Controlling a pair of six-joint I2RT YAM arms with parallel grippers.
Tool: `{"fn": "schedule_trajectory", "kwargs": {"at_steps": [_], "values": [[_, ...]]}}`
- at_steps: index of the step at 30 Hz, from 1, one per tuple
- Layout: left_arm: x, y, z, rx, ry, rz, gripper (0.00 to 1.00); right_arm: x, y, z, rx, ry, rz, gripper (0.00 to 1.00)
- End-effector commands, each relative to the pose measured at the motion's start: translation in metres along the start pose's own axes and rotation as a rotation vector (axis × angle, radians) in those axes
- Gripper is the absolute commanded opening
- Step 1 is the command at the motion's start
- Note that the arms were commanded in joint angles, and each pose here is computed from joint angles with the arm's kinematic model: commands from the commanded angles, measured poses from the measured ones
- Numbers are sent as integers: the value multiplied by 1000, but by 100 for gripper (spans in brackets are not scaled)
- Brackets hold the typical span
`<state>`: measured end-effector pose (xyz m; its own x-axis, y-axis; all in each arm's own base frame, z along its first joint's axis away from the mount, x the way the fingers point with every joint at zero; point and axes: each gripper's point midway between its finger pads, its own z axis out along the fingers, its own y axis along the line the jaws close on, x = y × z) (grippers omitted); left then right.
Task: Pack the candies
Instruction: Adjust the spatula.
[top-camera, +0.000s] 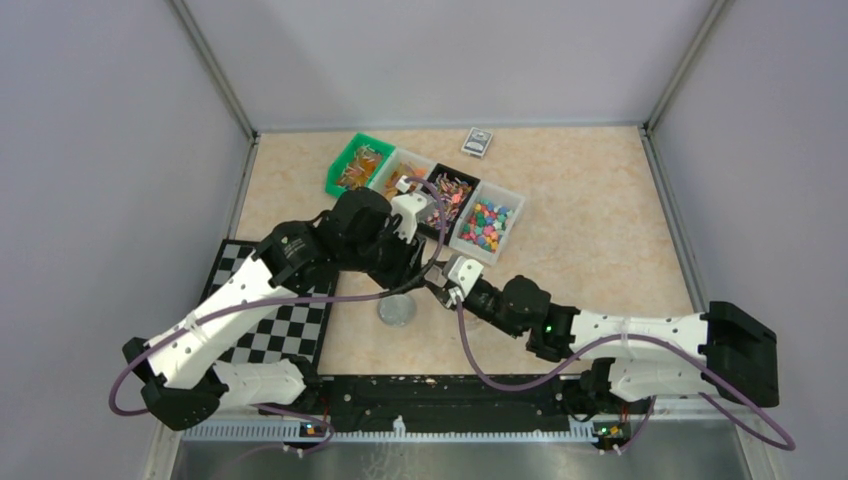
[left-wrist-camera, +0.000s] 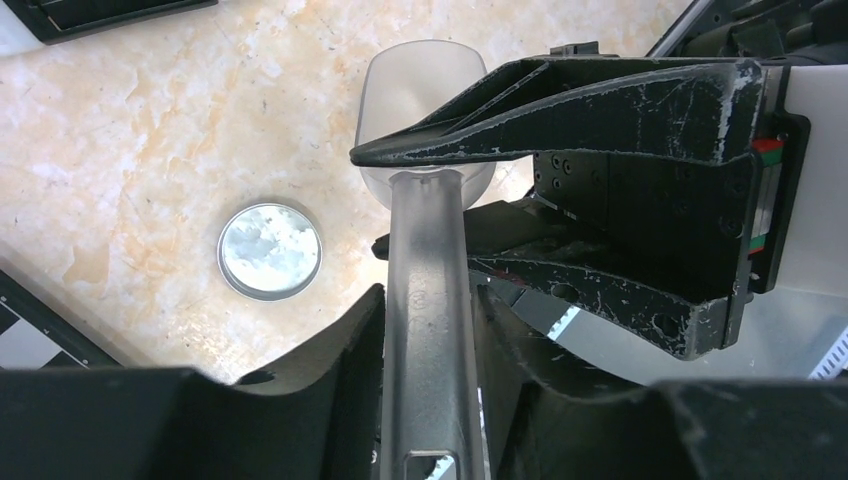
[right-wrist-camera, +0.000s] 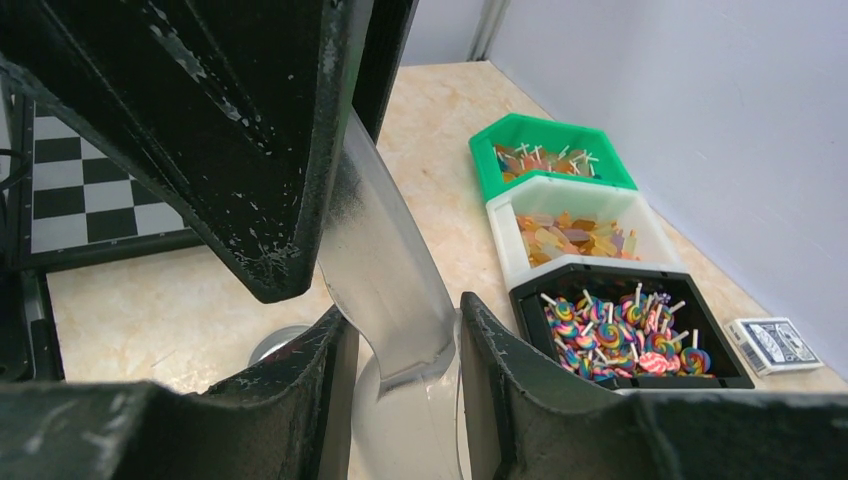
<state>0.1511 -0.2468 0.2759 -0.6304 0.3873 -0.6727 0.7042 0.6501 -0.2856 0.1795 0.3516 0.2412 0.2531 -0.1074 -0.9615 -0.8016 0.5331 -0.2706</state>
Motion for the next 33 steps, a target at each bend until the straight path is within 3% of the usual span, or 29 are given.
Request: {"fn": "schedule_trajectory", "kwargs": {"at_steps": [1,3,5,8,12,13,15,18,19,24,27,33], "values": [[-15,0,-7,-5,-85,14,44,-38,-9,8,47,-106,58,0],[-16,0,-9,-9,-96,17,34,-39,-10,8,51,-109,60,0],[-18,0,-10,-10,-105,20,17,-39,-9,8,47,-109,62,0],[-21,4,-12,-32,-124,23,4,-36,-5,10,27,-100,58,0],[-22,10,-11,-65,-127,19,0,-32,-1,11,13,-80,54,4],[-22,12,-10,-78,-125,15,0,-31,-3,10,21,-79,60,23],[-21,22,-10,-137,-123,2,0,-35,-7,6,36,-93,69,51],[-29,47,-17,-286,-154,-21,0,-43,-12,-5,48,-113,93,80],[-35,54,-20,-327,-172,-29,0,-43,-14,-9,50,-107,102,83],[-64,84,-22,-439,-206,-34,0,-48,-19,-36,42,-116,142,84],[-74,120,-17,-449,-193,-80,0,-32,-38,-50,129,-54,173,85],[-64,194,-5,-606,-138,-50,0,2,-104,-74,511,134,534,77]]}}
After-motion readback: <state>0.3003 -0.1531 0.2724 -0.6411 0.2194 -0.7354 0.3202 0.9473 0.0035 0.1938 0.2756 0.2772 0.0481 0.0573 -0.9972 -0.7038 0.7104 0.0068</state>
